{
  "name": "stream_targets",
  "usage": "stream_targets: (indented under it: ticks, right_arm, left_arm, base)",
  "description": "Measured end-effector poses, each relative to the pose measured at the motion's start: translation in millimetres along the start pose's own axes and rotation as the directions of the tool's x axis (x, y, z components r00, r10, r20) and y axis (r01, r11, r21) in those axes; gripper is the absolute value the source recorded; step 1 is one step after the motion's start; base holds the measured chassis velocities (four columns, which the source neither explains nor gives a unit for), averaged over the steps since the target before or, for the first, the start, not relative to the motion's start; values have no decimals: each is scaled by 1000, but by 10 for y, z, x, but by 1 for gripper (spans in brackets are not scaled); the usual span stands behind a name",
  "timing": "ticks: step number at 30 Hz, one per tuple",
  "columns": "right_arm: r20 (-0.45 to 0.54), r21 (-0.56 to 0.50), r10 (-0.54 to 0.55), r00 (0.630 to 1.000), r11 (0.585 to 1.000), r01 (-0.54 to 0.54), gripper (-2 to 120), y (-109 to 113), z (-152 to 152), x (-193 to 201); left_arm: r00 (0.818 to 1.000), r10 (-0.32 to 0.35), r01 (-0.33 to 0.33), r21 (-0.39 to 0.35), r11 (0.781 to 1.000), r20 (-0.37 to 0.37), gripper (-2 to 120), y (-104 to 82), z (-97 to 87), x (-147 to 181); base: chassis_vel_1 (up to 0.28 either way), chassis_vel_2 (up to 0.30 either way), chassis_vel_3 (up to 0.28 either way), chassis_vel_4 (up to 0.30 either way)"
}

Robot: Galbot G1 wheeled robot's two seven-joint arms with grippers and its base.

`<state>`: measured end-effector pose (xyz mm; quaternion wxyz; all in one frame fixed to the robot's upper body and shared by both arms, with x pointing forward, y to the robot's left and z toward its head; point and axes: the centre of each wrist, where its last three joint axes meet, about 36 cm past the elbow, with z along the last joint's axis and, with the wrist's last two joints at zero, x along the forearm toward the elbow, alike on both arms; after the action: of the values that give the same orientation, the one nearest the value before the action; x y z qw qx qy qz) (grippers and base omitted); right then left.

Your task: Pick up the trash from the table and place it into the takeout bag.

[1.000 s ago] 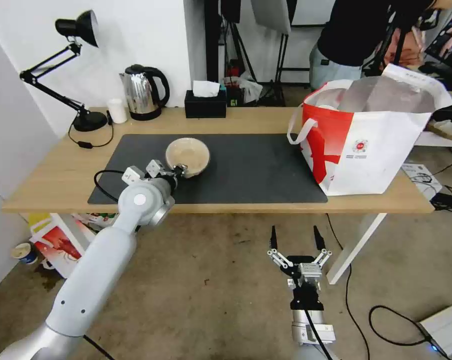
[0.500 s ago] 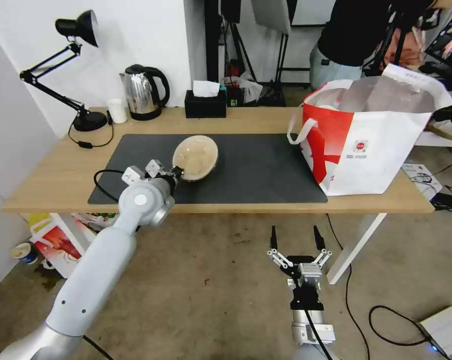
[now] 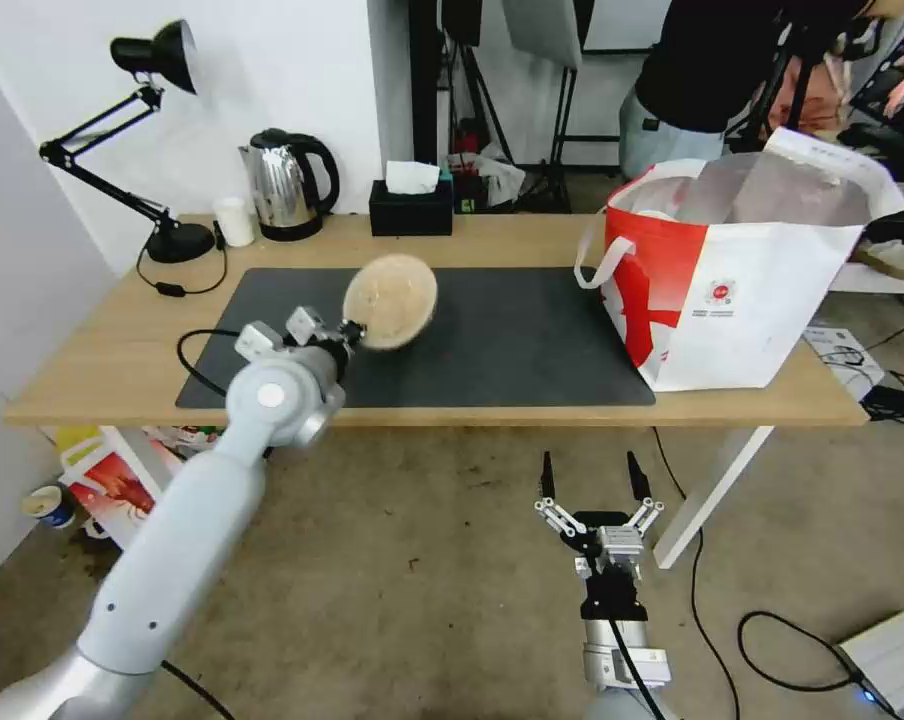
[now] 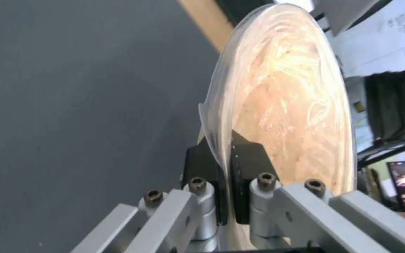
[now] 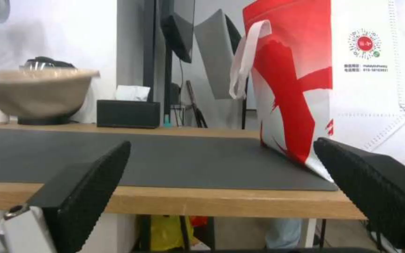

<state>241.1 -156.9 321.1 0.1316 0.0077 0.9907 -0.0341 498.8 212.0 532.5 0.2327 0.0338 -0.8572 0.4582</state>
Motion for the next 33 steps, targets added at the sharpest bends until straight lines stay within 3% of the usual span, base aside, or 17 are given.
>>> stream_targets:
  ticks: [8,10,15,17,18,19,22,27,31,33]
  right_arm:
    - [0,0,0,1000,1000,0,100,0,0,0]
    - [0,0,0,1000,1000,0,100,0,0,0]
    - [0,0,0,1000,1000,0,100,0,0,0]
    - [0,0,0,1000,1000,0,100,0,0,0]
    - [0,0,0,1000,1000,0,100,0,0,0]
    - [0,0,0,1000,1000,0,100,0,0,0]
    - [0,0,0,1000,1000,0,100,0,0,0]
    - [0,0,0,1000,1000,0,100,0,0,0]
    - [0,0,0,1000,1000,0,100,0,0,0]
    - [0,0,0,1000,1000,0,100,0,0,0]
  left_arm:
    - [996,74,-74,-20,997,45,1,-226,-323,355]
    - [991,122,-120,-37,992,54,1,-381,-477,460]
    - [983,176,-172,-73,982,56,1,-621,-622,455]
    - [983,176,-172,-73,982,56,1,-621,-622,455]
    - [975,216,-211,-93,973,47,1,-872,-727,420]
    - [975,216,-211,-93,973,47,1,-872,-727,420]
    - [970,240,-235,-112,966,36,1,-1118,-761,329]
    - [968,251,-246,-126,961,20,1,-1286,-726,237]
    - [965,261,-259,-145,955,0,1,-1616,-706,44]
    - [964,265,-263,-150,953,-6,1,-1696,-695,10]
  base:
    - [0,0,0,0]
    - [0,0,0,0]
    - [0,0,0,0]
    - [0,0,0,0]
    - [0,0,0,0]
    - [0,0,0,0]
    - [0,0,0,0]
    - [0,0,0,0]
    - [0,0,0,0]
    - [0,0,0,0]
